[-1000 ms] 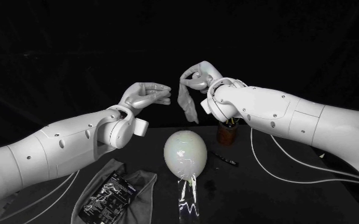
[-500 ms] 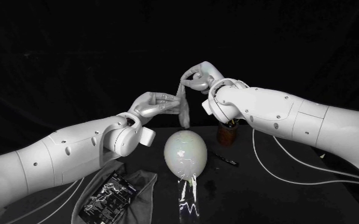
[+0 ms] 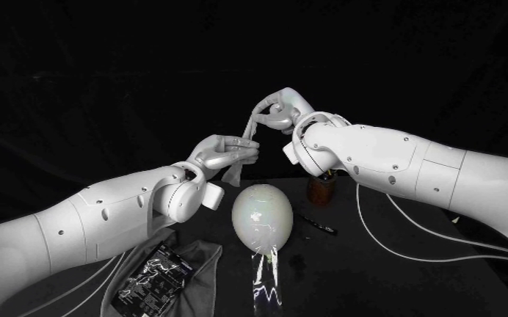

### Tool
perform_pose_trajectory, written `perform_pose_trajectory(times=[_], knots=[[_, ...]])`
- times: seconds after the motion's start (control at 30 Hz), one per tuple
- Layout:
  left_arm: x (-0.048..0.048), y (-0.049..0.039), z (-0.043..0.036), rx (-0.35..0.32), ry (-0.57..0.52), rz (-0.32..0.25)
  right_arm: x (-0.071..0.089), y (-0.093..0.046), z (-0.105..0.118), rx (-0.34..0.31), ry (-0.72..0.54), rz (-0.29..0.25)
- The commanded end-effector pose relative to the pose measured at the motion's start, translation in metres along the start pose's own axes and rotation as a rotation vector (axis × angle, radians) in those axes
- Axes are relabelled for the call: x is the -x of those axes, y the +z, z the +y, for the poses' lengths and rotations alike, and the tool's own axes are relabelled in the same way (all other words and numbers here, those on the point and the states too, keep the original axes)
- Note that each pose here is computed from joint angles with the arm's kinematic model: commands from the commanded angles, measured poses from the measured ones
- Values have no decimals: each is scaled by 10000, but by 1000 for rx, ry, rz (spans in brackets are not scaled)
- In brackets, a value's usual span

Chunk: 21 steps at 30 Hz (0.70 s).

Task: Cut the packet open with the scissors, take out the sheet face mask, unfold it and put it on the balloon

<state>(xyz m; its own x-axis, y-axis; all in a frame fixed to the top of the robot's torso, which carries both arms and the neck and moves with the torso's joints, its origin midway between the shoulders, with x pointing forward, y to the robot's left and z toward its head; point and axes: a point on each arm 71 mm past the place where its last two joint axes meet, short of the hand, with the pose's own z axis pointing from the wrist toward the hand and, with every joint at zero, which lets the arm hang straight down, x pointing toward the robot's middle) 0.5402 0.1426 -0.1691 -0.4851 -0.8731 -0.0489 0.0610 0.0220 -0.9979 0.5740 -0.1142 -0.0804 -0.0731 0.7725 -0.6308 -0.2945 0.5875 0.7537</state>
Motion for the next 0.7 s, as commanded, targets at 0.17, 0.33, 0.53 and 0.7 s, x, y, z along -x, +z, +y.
perform_pose_trajectory(times=[0.17, 0.33, 0.53, 0.7], knots=[[2, 17, -9, -10, 25, -16, -16, -15, 34, 17, -7, 5], [58, 9, -11, -19, 23, -41, -26, -40, 47, 21, -3, 12], [110, -3, -11, -25, 20, -64, -29, -73, 58, 26, 0, 19], [114, -1, -10, -25, 19, -70, -27, -95, 62, 29, 3, 23]])
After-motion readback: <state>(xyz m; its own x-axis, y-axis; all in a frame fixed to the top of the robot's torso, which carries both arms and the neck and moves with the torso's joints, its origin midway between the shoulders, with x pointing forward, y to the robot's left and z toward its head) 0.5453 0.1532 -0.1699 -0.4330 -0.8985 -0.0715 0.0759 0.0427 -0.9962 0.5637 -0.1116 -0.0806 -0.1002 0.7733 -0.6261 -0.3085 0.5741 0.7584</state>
